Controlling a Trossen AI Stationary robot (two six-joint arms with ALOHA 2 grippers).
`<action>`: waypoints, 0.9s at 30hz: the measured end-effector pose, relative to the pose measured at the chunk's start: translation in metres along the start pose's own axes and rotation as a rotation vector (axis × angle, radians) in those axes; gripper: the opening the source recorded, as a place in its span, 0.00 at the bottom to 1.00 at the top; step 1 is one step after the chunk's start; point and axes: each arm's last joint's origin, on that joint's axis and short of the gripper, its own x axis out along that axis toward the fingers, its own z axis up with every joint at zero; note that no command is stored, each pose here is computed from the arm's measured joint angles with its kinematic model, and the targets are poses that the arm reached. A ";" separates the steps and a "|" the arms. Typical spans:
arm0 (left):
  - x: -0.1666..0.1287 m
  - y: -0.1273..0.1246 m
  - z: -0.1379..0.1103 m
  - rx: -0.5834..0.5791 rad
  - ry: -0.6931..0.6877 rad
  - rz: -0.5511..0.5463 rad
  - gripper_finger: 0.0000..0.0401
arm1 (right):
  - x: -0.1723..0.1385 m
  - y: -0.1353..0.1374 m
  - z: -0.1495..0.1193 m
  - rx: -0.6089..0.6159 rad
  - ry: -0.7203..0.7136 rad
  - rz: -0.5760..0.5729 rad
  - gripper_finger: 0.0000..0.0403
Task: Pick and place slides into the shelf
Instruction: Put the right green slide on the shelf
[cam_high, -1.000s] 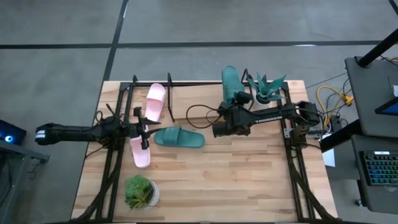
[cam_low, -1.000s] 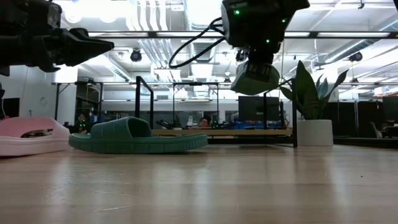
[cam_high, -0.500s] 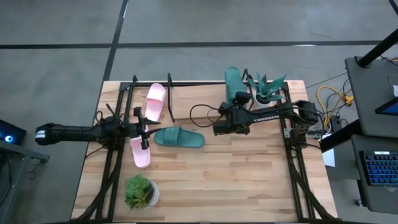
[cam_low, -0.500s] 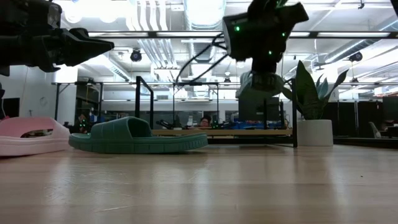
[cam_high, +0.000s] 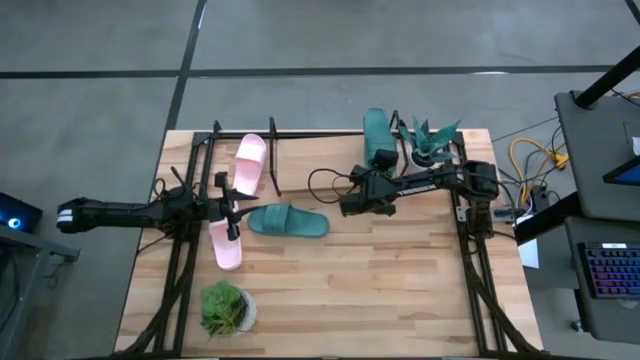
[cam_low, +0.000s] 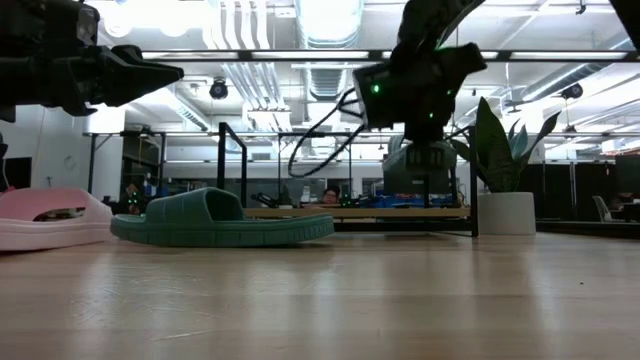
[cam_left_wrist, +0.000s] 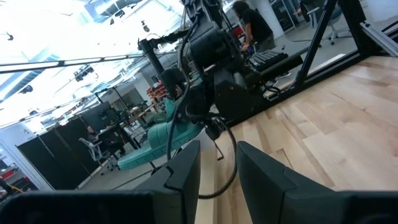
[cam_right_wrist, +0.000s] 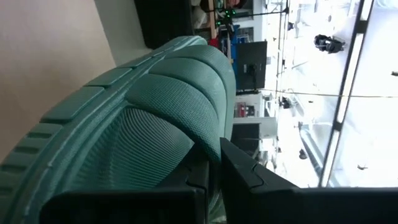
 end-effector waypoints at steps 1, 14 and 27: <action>0.000 0.000 0.000 0.000 0.001 0.000 0.23 | 0.002 0.004 0.000 -0.013 0.004 -0.005 0.03; 0.000 0.000 0.000 0.000 0.002 0.001 0.23 | 0.016 0.049 0.002 -0.203 0.049 -0.014 0.03; 0.000 0.000 -0.001 0.000 0.007 -0.002 0.23 | 0.016 0.045 -0.005 -0.127 0.057 0.005 0.03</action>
